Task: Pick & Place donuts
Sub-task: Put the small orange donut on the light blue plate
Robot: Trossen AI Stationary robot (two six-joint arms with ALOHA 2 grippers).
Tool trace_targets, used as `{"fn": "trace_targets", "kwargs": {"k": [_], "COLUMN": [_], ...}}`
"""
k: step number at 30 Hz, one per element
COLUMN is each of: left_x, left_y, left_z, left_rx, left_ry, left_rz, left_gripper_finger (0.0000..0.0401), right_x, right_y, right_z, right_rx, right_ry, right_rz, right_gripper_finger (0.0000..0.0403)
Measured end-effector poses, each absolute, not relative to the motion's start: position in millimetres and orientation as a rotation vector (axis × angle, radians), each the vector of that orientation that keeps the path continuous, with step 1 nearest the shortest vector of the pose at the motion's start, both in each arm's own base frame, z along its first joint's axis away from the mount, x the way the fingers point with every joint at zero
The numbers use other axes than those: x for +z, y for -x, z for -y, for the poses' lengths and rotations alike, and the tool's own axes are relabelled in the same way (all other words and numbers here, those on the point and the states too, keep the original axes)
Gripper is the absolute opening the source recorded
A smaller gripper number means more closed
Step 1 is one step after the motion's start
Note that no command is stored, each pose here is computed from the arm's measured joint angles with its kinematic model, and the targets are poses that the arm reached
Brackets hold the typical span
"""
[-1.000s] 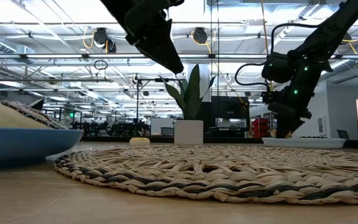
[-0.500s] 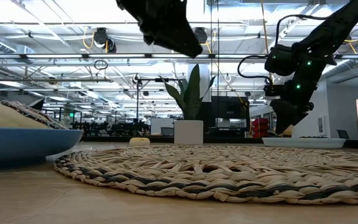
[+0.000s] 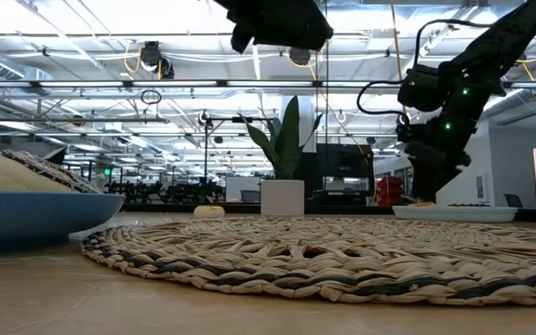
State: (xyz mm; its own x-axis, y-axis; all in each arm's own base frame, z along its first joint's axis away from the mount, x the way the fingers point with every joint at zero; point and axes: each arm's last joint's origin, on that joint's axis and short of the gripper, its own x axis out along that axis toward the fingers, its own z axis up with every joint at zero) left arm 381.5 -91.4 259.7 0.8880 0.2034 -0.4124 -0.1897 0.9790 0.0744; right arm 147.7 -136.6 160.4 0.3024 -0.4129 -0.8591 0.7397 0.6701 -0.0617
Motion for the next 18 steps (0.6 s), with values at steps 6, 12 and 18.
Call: {"fn": "trace_targets", "kwargs": {"k": [6, 12, 18], "left_x": [262.7, 263.6, 263.7], "left_y": [-382.9, -383.3, -383.4], "left_z": [91.8, 91.9, 91.9], "left_rx": [0.203, 0.202, 0.202], "left_ry": [-0.020, -0.016, -0.016], "left_rz": [-0.399, -0.389, -0.388], "left_gripper_finger": [0.0106, 0.0106, 0.0106], "right_x": [160.4, 159.0, 147.1], "right_y": [-153.5, -158.8, -159.7], "right_z": [130.6, 126.3, 126.0], "right_rx": [-0.674, -0.668, -0.691], "right_ry": [-0.426, -0.363, -0.319], "right_rz": [-0.975, -0.998, -1.073], "right_gripper_finger": [0.0259, 0.0251, 0.0243]}}
